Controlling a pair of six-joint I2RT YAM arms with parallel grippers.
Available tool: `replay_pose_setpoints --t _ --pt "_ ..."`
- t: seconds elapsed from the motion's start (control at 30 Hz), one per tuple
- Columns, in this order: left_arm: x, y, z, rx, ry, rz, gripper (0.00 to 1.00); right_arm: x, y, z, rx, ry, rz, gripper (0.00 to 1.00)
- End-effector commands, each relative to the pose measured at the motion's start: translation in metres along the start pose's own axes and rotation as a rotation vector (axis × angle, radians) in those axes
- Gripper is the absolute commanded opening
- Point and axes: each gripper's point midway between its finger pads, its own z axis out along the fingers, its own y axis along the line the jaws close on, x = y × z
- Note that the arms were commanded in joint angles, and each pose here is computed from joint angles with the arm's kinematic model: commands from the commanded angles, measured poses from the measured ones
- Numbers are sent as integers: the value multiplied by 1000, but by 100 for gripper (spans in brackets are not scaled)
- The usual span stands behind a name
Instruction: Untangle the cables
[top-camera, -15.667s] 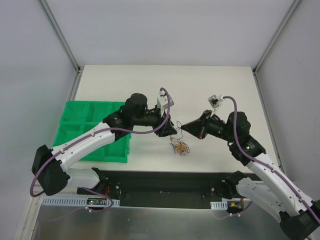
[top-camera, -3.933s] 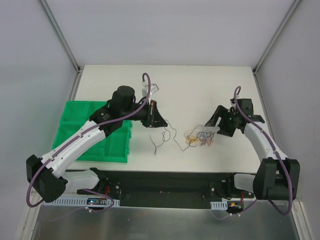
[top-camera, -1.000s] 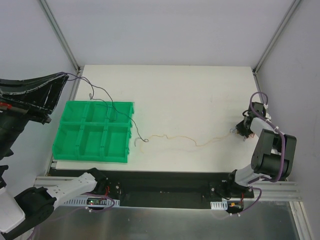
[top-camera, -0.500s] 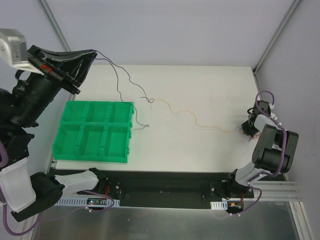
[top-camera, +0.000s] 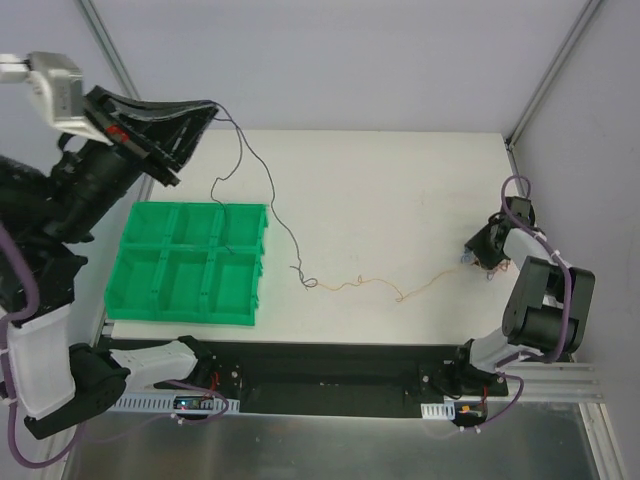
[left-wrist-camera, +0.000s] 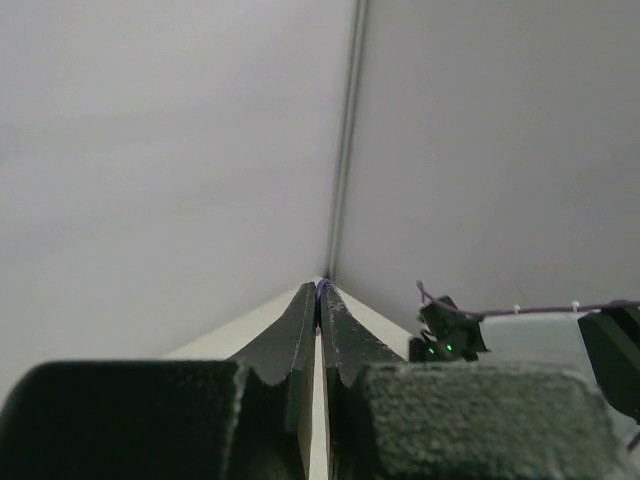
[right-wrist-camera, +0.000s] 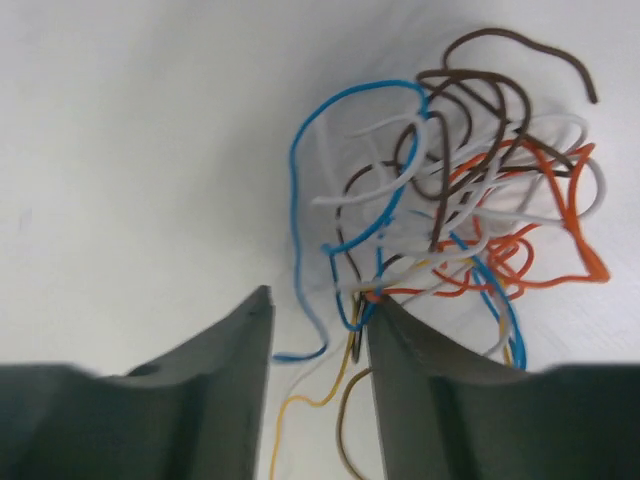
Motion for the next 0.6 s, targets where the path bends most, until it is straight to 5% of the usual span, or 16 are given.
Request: replay_pose_setpoints --t 0.0,0.13,0.43,0.57 --pt "78 -13 49 119 181 -129 0 9 69 -59 -305 4 -144 54" --pt "129 -15 70 161 277 -203 0 50 86 -101 -509 103 -209 73" --pt "178 -18 77 205 347 -257 0 128 61 -140 -584 215 -331 77" --pt "201 -20 73 223 393 -295 0 156 103 -165 -824 262 -292 78"
